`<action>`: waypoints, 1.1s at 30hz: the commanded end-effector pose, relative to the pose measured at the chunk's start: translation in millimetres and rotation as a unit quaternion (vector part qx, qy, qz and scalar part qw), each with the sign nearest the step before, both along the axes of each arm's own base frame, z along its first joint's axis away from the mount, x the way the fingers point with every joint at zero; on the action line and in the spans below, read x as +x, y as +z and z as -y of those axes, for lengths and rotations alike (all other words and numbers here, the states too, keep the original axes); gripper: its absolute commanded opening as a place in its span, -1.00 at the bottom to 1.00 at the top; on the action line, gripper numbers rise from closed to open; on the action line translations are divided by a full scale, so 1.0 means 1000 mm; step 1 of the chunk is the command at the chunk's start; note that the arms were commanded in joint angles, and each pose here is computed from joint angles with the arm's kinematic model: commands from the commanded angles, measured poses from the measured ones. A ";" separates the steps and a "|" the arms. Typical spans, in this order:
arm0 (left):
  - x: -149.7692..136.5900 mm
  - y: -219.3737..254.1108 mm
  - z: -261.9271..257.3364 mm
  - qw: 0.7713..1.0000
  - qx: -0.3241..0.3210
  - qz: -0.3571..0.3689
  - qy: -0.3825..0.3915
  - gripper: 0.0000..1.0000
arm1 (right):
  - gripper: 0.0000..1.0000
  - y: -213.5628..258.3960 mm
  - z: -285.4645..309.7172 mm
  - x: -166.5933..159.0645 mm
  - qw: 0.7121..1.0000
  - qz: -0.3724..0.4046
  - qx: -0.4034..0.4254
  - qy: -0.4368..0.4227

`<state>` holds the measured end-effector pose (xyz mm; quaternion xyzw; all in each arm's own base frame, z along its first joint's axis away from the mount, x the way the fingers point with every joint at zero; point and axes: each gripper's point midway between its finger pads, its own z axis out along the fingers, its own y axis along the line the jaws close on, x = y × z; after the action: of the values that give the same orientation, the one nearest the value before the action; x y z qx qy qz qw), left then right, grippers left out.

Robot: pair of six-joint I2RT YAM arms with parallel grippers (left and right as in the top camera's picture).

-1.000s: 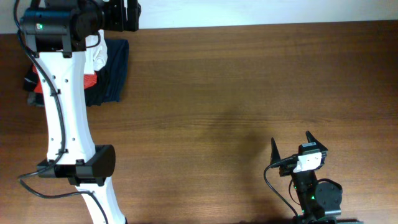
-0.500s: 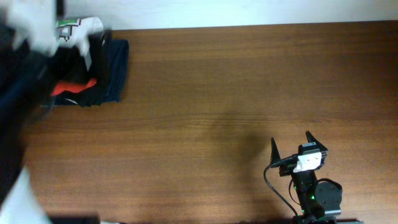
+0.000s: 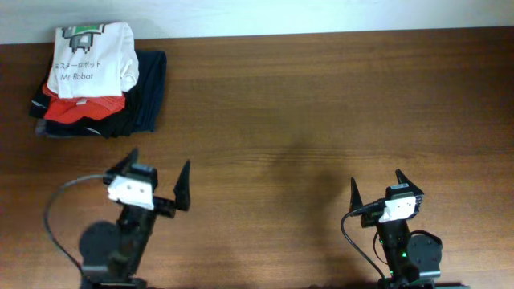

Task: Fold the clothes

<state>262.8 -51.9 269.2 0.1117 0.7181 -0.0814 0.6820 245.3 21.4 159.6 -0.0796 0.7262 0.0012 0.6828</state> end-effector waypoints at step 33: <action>-0.017 -0.114 -0.036 0.986 -0.096 -0.028 0.132 0.99 | 0.96 -0.002 0.002 0.000 1.000 -0.001 -0.001 -0.005</action>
<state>246.2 -16.2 155.4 -0.0456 0.7369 -0.0601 0.6718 245.3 21.4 159.8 -0.0794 0.7260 0.0013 0.6831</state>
